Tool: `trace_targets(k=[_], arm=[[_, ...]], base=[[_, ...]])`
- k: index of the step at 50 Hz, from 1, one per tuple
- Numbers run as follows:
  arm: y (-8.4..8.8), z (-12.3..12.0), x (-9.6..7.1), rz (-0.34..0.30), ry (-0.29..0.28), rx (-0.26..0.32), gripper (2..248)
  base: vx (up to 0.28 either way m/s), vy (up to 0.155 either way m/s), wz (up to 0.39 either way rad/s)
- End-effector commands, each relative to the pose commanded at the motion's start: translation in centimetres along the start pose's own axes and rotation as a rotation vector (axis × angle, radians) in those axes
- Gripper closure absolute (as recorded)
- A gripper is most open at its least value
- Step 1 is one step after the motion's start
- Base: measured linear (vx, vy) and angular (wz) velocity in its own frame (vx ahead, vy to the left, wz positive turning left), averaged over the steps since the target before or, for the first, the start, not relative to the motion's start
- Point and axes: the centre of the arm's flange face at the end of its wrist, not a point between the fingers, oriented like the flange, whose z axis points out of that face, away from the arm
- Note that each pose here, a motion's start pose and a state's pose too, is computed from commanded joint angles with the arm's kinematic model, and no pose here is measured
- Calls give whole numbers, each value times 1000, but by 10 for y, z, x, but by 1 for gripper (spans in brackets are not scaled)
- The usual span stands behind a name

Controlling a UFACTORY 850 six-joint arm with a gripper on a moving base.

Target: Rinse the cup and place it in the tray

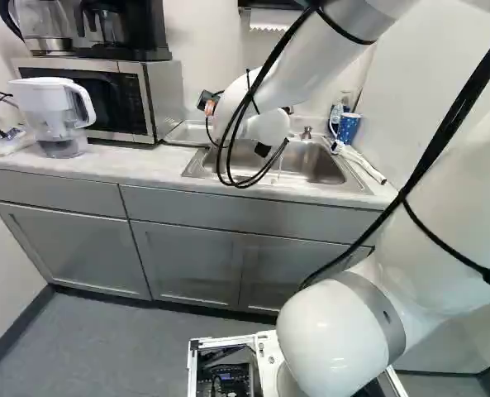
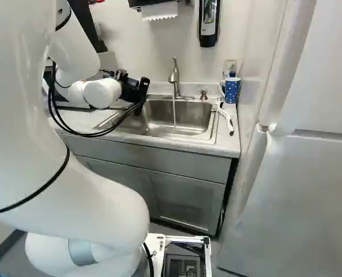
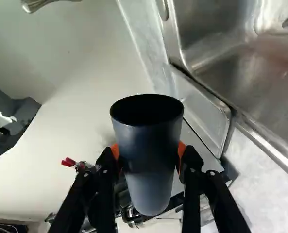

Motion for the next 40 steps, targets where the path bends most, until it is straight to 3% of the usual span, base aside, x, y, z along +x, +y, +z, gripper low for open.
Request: trace_targets(k=[40], arm=[[0,0,0,-418,0,0,125]], base=[[0,0,0]])
